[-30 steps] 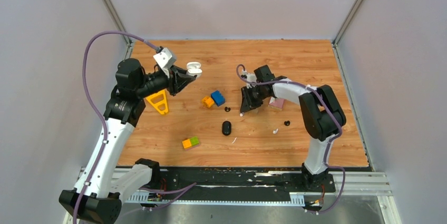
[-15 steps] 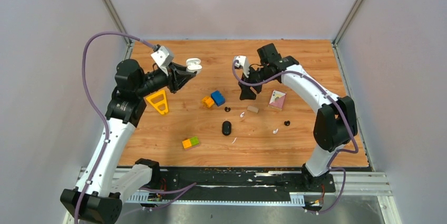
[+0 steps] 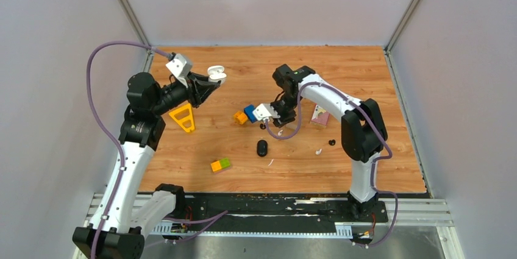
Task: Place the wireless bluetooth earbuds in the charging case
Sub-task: Pick up the left earbud from the center of the board.
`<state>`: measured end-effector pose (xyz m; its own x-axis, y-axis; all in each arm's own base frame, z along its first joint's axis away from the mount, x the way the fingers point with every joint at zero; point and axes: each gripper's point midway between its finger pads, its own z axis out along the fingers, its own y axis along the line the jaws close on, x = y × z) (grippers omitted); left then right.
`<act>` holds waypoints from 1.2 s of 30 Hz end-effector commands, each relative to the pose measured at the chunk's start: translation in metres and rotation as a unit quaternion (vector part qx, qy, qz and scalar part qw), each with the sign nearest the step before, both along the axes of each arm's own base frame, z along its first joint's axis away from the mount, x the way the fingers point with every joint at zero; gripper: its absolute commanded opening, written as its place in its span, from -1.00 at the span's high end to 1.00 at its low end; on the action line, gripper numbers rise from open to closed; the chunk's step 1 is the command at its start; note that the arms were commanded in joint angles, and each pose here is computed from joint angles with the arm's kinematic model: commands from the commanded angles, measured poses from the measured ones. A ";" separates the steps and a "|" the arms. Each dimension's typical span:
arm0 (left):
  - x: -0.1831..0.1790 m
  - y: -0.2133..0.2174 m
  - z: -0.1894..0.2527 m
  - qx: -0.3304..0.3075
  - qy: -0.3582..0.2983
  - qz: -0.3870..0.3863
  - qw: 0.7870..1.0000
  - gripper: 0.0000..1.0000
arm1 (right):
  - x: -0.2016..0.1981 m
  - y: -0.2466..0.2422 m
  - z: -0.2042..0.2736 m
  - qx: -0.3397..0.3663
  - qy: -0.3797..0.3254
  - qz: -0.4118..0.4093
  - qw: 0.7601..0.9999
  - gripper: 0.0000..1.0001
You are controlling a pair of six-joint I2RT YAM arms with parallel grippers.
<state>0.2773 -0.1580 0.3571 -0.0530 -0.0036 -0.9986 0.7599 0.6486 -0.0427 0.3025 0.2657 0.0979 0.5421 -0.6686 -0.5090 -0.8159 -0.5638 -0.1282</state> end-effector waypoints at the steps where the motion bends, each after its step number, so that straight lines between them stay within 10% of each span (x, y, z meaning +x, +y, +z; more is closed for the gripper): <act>1: 0.000 0.008 0.015 -0.009 -0.026 0.016 0.999 1.00 | -0.011 0.005 -0.014 -0.027 -0.010 0.059 0.998 0.27; 36: 0.003 0.013 0.015 -0.016 -0.018 0.027 0.999 1.00 | -0.009 -0.009 -0.079 -0.111 -0.022 -0.026 0.993 0.34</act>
